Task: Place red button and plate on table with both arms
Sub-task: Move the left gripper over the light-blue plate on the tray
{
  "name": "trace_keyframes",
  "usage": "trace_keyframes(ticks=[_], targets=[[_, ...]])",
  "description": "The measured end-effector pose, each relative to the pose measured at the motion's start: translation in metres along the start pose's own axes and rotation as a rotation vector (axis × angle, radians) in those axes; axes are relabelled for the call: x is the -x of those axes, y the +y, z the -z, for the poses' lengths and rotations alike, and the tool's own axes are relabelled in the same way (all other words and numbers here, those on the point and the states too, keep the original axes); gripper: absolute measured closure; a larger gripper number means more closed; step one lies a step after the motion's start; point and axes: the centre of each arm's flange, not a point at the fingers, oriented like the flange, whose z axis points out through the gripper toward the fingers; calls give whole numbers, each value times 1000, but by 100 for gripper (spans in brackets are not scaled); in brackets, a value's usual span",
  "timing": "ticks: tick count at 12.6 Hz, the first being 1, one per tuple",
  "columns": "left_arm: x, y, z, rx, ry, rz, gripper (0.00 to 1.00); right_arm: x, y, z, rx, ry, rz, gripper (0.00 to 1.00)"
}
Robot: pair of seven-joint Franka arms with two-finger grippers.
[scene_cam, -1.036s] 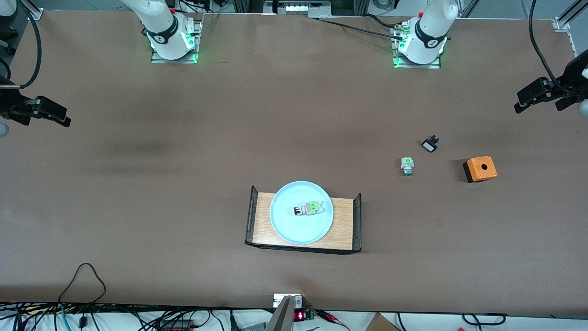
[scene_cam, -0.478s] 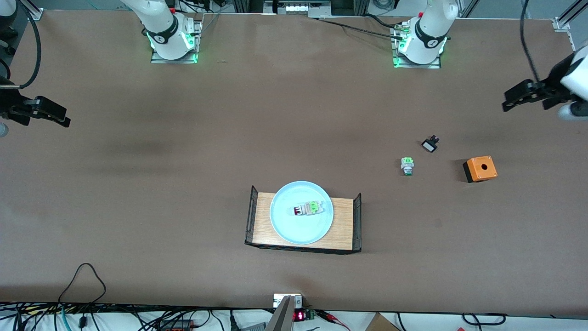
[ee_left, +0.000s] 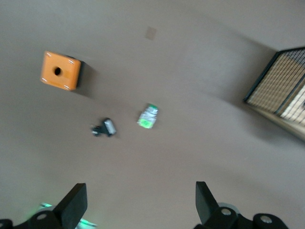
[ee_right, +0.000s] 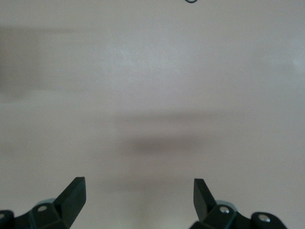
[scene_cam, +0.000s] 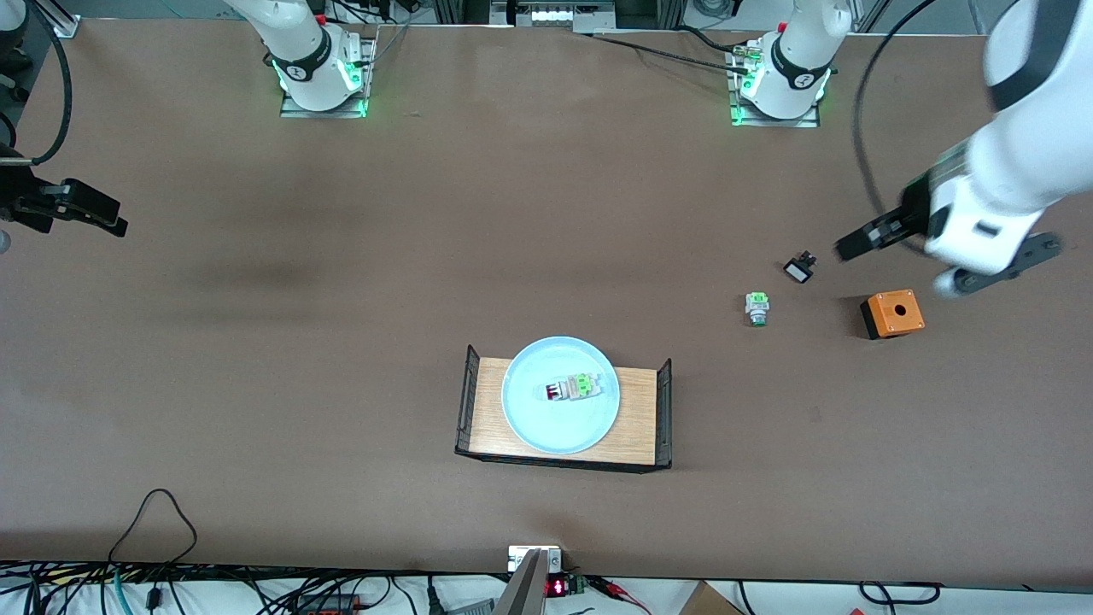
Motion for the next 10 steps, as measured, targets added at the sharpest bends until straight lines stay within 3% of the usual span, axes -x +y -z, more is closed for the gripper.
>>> trace_keyframes(ticks=[4,10], targets=[[0,98,-36,64,2,356,0,0,0,0,0,0,0,0],[24,198,-71,181,58,731,0,0,1,0,0,0,-1,0]])
